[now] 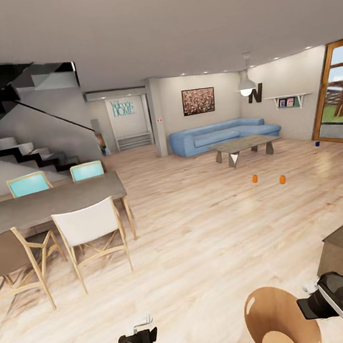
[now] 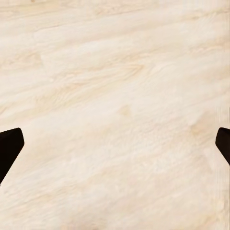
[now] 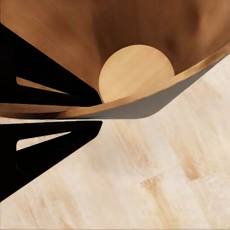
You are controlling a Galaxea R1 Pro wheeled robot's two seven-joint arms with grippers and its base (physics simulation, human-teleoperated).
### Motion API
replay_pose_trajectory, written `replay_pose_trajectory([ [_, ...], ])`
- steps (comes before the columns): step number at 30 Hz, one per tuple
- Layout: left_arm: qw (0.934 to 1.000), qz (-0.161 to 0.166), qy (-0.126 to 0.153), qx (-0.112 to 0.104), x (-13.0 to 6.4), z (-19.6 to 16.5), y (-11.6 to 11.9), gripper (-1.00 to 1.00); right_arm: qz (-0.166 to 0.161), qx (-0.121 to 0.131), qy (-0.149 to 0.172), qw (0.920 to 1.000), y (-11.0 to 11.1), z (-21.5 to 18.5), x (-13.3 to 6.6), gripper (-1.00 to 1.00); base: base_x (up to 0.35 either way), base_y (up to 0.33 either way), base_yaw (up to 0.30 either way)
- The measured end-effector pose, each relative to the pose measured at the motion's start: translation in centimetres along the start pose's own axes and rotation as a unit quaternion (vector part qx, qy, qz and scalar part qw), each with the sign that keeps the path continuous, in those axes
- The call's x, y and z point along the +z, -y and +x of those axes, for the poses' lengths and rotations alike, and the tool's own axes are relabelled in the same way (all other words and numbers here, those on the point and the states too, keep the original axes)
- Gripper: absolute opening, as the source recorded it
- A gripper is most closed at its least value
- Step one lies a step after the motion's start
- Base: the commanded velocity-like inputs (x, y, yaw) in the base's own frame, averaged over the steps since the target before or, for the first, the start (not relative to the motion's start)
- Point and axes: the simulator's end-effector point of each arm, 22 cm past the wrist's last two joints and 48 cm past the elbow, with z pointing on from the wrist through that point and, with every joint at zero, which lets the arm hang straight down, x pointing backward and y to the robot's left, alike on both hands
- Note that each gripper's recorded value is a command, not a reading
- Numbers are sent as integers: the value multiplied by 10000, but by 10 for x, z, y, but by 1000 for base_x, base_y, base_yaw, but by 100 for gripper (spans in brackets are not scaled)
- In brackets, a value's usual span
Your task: Put the three can of soda from the living room inside the tash can in the kitchen.
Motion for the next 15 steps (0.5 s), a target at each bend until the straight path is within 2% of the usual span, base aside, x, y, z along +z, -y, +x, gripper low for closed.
replay_pose_trajectory([
  [3,10000,0,1,0,0,0,0,100,-54,41,7,10000,-3,0,0,-100,347,0,-123],
  [7,10000,0,2,0,0,0,0,100,39,-32,-7,10000,2,0,0,-100,347,0,-70],
  [11,10000,0,3,0,0,0,0,100,-43,35,0,10000,-2,0,0,-100,347,0,-45],
  [15,10000,0,3,0,0,0,0,100,4,2,-1,10000,1,0,0,-100,347,0,-144],
])
